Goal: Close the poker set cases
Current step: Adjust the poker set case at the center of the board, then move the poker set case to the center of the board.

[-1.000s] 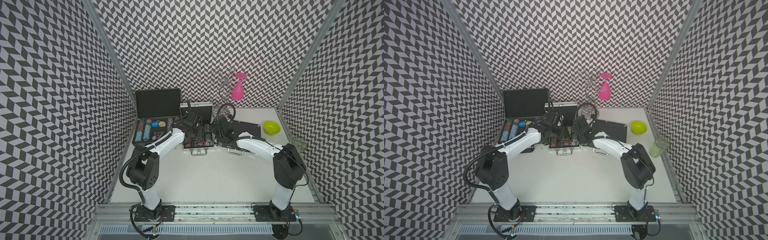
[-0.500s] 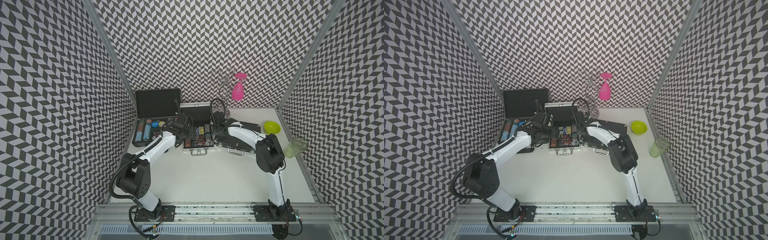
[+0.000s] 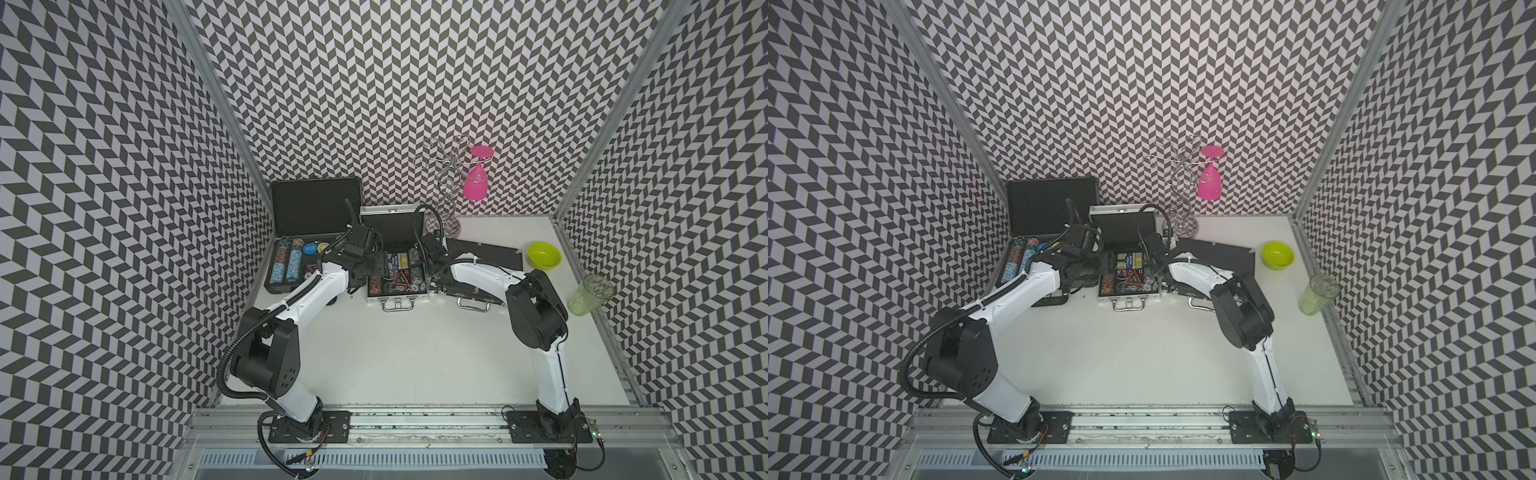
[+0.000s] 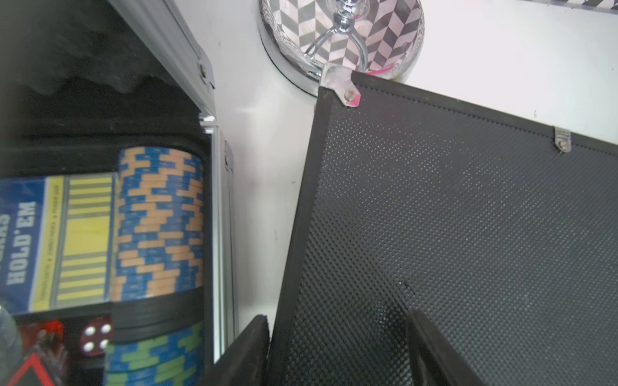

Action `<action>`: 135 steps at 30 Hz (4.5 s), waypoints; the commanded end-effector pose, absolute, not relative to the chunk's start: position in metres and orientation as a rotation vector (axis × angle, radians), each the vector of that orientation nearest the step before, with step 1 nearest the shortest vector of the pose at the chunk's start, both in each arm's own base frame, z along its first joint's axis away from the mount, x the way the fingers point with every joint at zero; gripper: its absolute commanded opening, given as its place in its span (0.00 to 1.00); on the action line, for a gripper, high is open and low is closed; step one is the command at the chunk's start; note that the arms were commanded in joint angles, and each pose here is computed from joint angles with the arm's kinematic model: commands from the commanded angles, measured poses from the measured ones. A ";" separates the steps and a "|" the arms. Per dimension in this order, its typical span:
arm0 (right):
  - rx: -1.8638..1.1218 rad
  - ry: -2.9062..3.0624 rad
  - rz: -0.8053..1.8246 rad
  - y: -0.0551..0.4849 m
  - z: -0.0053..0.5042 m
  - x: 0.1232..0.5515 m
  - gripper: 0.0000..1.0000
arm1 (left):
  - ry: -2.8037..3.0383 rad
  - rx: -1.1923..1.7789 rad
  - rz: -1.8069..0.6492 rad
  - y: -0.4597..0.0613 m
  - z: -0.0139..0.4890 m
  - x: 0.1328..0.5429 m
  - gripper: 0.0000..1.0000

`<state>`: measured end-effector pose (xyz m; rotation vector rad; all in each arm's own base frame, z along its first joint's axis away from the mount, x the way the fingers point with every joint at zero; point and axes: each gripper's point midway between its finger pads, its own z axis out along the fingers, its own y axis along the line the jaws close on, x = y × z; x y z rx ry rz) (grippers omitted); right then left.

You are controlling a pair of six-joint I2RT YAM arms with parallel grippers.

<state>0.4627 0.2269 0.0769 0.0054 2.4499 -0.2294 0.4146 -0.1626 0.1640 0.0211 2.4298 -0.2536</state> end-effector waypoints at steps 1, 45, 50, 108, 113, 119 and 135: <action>-0.093 2.645 -0.420 0.182 0.028 0.417 0.64 | 2.385 0.002 -0.246 -0.158 0.178 0.420 0.70; 1.375 2.134 0.681 0.130 0.082 0.343 0.83 | 2.376 0.044 -0.284 -0.176 0.185 0.424 0.70; 1.451 2.014 0.718 0.118 0.079 0.352 0.81 | 2.381 0.060 -0.272 -0.179 0.183 0.425 0.70; 0.510 2.282 0.482 0.154 0.156 0.405 0.60 | 2.425 0.020 -0.197 -0.153 0.171 0.406 0.70; 0.260 2.365 0.519 0.211 0.153 0.387 0.58 | 2.479 -0.001 -0.188 -0.146 0.146 0.391 0.70; 0.065 2.427 0.424 0.264 0.138 0.401 0.55 | 2.503 -0.035 -0.201 -0.140 0.137 0.382 0.70; 0.010 2.532 0.246 0.285 0.077 0.440 0.30 | 2.450 -0.075 -0.201 -0.123 0.163 0.391 0.70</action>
